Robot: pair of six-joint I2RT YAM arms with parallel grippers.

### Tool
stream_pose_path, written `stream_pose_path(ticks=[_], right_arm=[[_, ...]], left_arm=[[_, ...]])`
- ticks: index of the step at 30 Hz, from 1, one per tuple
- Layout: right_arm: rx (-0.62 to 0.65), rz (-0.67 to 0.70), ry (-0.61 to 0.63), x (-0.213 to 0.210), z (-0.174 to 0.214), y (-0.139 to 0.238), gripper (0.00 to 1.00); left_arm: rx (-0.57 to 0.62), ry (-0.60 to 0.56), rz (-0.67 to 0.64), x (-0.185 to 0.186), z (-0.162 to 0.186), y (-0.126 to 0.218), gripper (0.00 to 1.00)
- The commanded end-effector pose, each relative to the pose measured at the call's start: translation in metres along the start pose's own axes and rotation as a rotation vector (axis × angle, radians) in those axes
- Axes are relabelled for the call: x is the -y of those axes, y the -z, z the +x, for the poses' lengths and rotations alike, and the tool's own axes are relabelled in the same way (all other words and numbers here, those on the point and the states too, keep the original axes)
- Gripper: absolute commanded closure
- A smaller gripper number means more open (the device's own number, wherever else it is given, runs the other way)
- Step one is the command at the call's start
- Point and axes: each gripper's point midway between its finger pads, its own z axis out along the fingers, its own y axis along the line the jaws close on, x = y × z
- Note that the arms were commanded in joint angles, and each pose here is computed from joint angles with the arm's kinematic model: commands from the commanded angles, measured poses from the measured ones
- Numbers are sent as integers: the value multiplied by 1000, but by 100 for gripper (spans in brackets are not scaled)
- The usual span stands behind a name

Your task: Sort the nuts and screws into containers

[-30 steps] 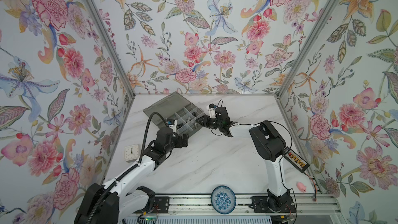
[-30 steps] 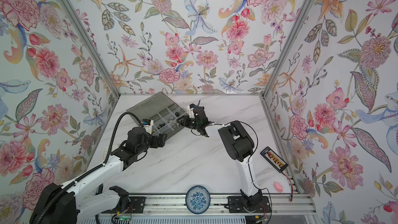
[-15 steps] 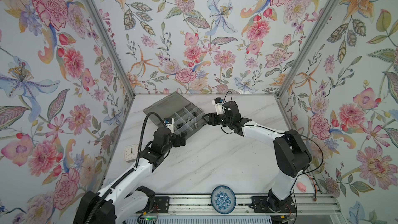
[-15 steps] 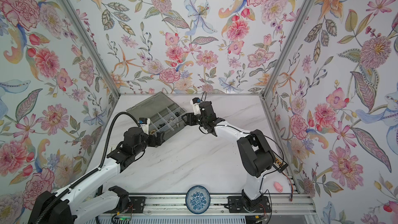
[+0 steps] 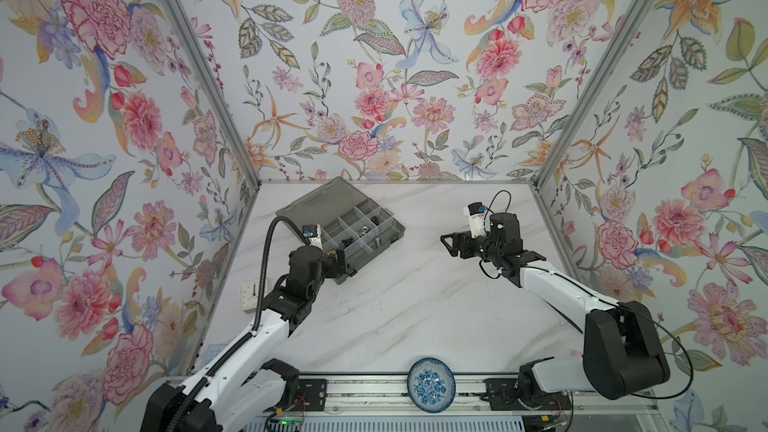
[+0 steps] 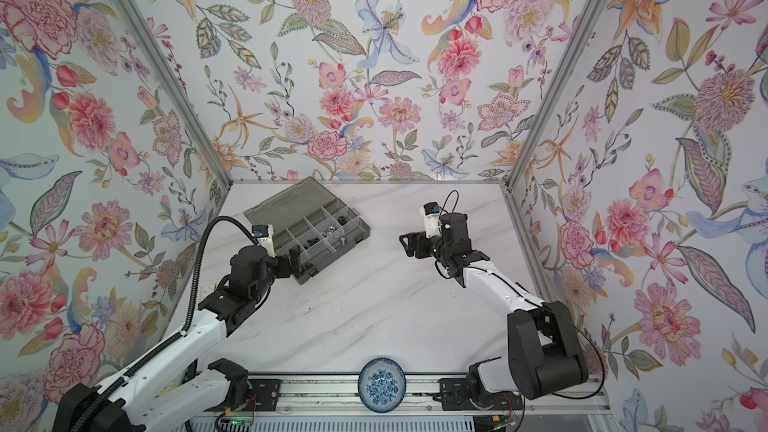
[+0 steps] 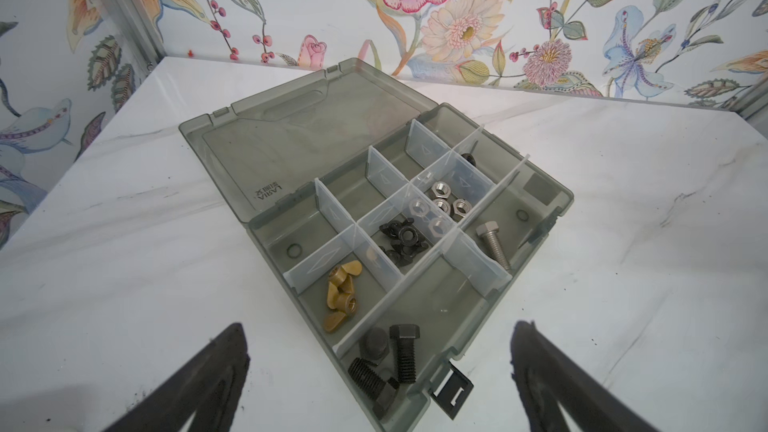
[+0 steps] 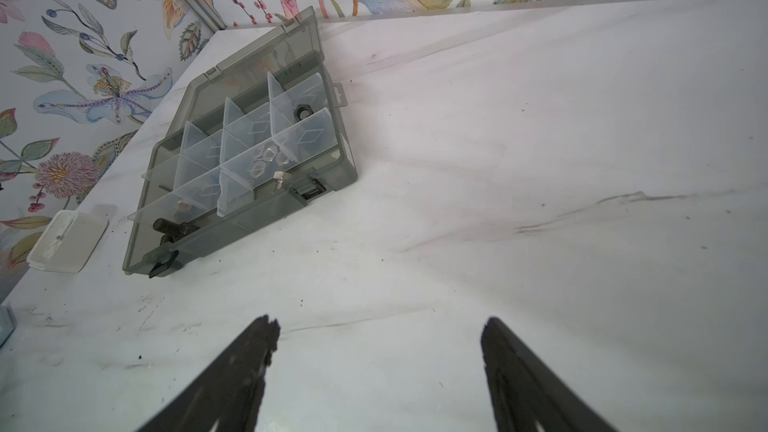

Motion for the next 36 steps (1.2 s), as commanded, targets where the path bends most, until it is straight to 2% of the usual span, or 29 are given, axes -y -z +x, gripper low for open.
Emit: stream_pose_path(ticks=[1, 3, 4, 5, 11, 17, 22, 30, 36], right_arm=[[3, 52, 2, 22, 9, 15, 15], [15, 84, -6, 35, 12, 23, 12], [22, 115, -7, 44, 14, 28, 2], [29, 140, -7, 51, 15, 34, 1], [115, 316, 14, 99, 20, 69, 1], [328, 452, 96, 124, 18, 91, 1], [390, 492, 179, 134, 24, 90, 1], [497, 490, 131, 145, 32, 83, 1], [437, 488, 173, 146, 39, 62, 1]], left_arm=[[48, -13, -85, -16, -12, 0, 1], [66, -7, -116, -23, -15, 0, 1], [79, -6, -127, -26, -17, 0, 0], [98, -11, -127, -26, -19, 1, 1], [159, -46, -172, -38, -27, -1, 1], [137, -122, -190, -43, -24, -16, 0], [161, -166, -190, -46, -21, -25, 1], [198, -257, -214, -54, -21, -30, 0], [250, -280, -291, -76, -19, -27, 1]])
